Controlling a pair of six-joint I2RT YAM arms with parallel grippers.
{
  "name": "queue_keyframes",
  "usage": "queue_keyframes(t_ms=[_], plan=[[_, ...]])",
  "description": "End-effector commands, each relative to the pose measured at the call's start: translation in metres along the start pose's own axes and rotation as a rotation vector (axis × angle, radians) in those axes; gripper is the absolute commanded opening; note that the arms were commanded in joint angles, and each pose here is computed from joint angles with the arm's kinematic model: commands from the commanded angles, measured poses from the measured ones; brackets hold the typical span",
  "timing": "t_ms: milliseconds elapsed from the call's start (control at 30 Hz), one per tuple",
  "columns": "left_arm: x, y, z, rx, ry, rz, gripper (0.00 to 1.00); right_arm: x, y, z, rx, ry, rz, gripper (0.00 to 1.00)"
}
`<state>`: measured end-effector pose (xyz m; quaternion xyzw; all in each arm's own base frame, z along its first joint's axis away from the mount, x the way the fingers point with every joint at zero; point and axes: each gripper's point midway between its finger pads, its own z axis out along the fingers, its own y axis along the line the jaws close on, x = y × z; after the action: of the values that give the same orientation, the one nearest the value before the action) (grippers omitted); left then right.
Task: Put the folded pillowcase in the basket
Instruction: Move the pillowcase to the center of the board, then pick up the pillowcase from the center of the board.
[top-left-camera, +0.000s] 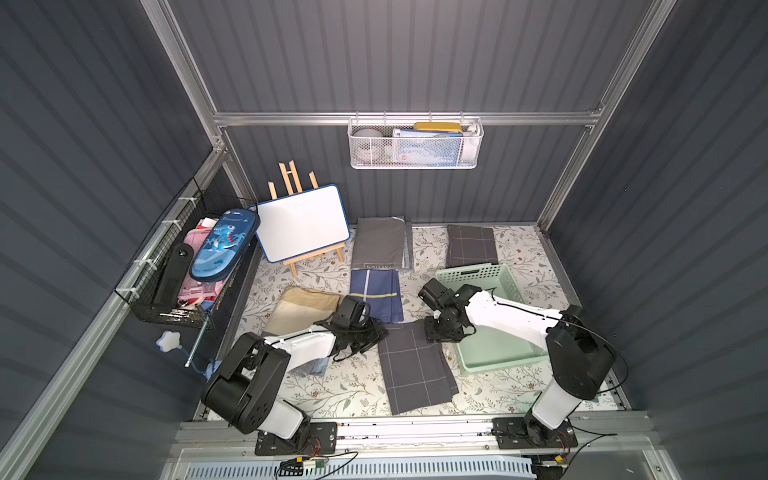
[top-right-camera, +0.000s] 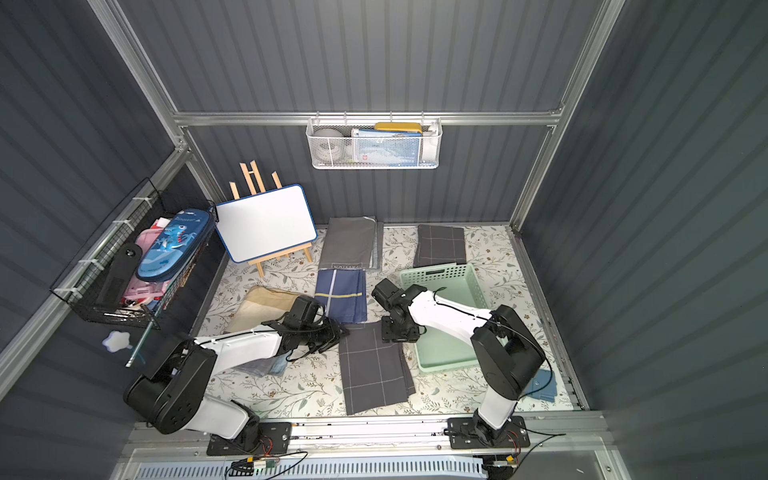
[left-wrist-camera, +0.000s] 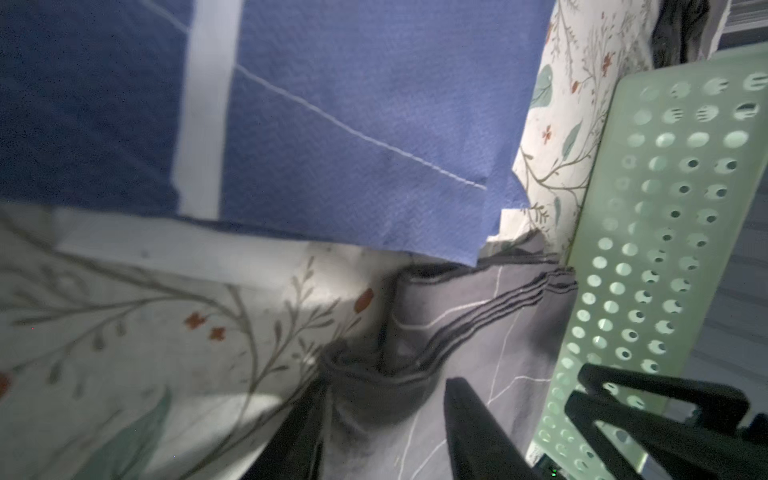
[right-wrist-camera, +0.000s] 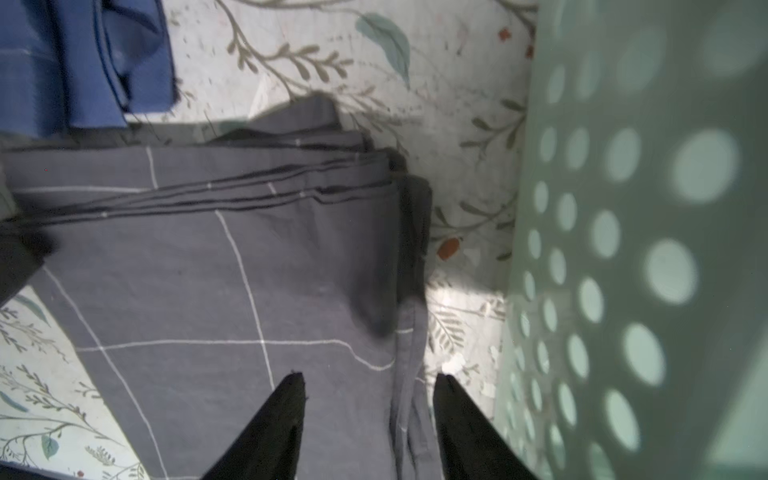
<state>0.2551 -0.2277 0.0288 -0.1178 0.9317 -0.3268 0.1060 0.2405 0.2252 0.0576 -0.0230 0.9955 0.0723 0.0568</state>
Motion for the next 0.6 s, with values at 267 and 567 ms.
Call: queue_keyframes(t_ms=[267, 567], plan=[[0.004, 0.02, 0.017, -0.105, 0.048, 0.049, 0.0, 0.006, 0.001, -0.016, -0.037, -0.01, -0.009, 0.56], [-0.042, 0.0, -0.026, -0.258, -0.124, 0.111, 0.0, 0.032, 0.018, -0.011, -0.046, 0.023, -0.06, 0.58]])
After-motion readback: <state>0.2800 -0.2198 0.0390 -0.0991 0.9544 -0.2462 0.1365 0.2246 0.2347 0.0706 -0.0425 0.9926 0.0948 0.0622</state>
